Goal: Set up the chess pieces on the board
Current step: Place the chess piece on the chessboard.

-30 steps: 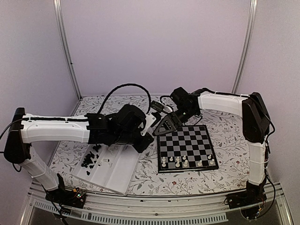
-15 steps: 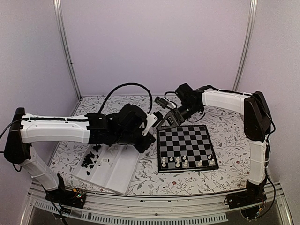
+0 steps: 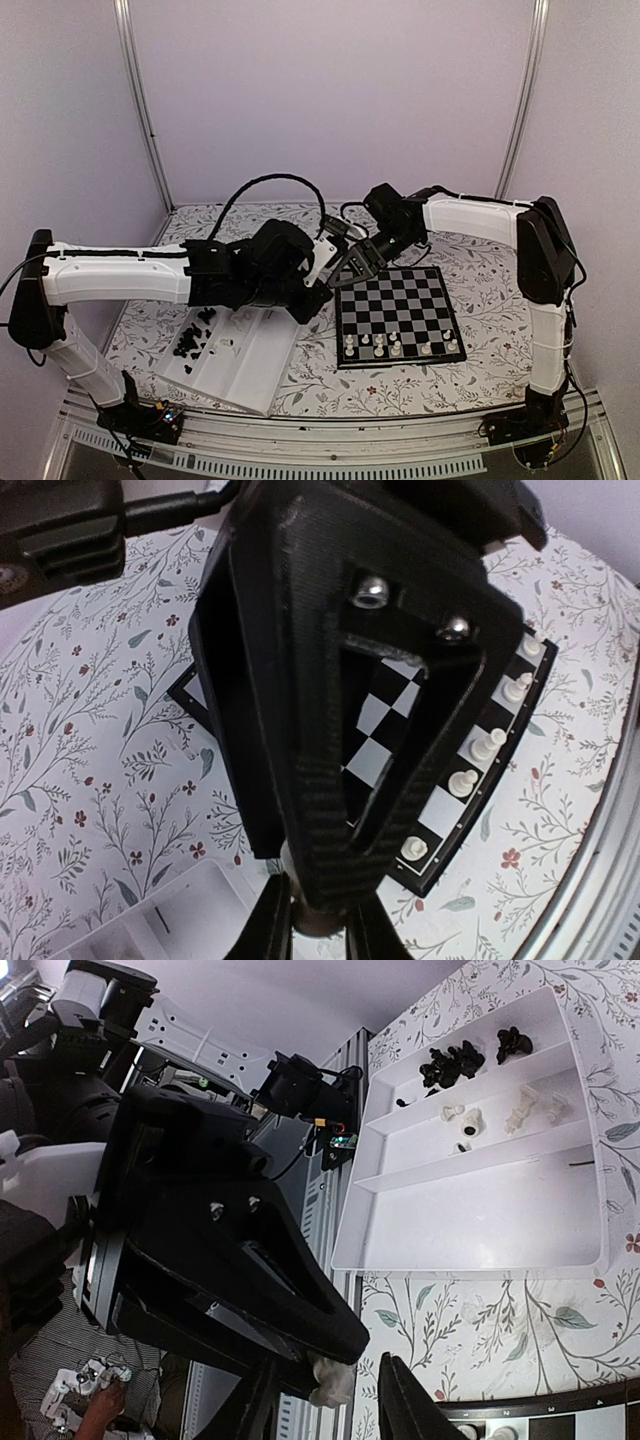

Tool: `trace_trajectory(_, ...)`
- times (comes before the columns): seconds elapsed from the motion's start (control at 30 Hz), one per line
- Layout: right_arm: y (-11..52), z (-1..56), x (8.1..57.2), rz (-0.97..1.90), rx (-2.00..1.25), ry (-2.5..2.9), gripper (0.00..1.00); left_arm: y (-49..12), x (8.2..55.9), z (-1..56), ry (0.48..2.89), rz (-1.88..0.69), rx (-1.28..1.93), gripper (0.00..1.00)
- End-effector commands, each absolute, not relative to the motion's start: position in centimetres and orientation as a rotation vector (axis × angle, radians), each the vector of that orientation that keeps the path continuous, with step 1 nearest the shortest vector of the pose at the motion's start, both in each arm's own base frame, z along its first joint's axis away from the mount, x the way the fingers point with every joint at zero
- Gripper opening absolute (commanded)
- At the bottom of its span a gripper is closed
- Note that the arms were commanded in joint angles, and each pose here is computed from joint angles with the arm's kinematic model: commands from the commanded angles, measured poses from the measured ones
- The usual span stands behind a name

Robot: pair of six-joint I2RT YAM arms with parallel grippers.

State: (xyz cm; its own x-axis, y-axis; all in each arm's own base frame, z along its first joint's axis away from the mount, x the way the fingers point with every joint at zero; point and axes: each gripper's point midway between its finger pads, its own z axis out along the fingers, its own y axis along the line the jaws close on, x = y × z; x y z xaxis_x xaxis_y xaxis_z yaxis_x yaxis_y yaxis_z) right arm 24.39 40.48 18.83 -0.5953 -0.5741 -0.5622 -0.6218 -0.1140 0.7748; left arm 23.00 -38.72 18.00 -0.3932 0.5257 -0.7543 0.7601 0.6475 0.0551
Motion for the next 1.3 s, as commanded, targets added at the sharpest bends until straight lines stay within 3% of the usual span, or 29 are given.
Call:
trace_trajectory(0.0, 40.5, 18.1, 23.8, 1.899, -1.385, 2.087, 0.32, -39.8, 23.0, 19.0, 2.050, -0.393, 0.993, 0.08)
trace_trajectory(0.1, 40.5, 17.9, 23.6, 1.902, -1.387, 2.092, 0.25, -39.8, 23.1, 18.9, 2.051, -0.381, 0.987, 0.07)
trace_trajectory(0.23, 40.5, 17.8, 23.6, 1.890, -1.393, 2.093, 0.08, -39.7, 23.4, 18.6, 2.057, -0.357, 0.976, 0.07)
trace_trajectory(0.3, 40.5, 17.6, 23.7, 1.870, -1.398, 2.098, 0.04, -39.6, 23.6, 18.6, 2.060, -0.346, 0.963, 0.13)
trace_trajectory(0.47, 39.9, 17.5, 24.9, 1.735, -1.415, 2.107, 0.01, -38.5, 23.4, 18.9, 2.066, -0.311, 0.964, 0.33)
trace_trajectory(0.67, 36.7, 17.4, 28.1, 1.493, -1.390, 2.121, 0.01, -35.7, 23.3, 22.5, 1.968, -0.267, 0.932, 0.44)
trace_trajectory(0.8, 34.0, 17.1, 28.8, 1.295, -1.392, 2.134, 0.01, -33.1, 24.8, 27.0, 1.835, -0.206, 0.821, 0.59)
trace_trajectory(0.83, 33.5, 16.8, 28.8, 1.250, -1.400, 2.137, 0.01, -32.7, 25.3, 28.3, 1.798, -0.211, 0.775, 0.66)
trace_trajectory(0.9, 32.4, 16.4, 28.7, 1.139, -1.428, 2.135, 0.01, -31.1, 26.9, 31.0, 1.737, -0.240, 0.641, 0.94)
trace_trajectory(0.93, 31.8, 16.7, 28.5, 1.090, -1.433, 2.126, 0.01, -30.4, 27.6, 32.2, 1.712, -0.268, 0.568, 0.99)
trace_trajectory(1.07, 29.5, 16.1, 27.9, 0.902, -1.462, 2.145, 0.01, -27.1, 31.8, 33.9, 1.702, -0.381, 0.333, 0.99)
trace_trajectory(1.27, 24.7, 14.7, 26.9, 0.674, -1.450, 2.201, 0.01, -28.1, 34.0, 34.2, 1.637, -0.359, 0.406, 0.99)
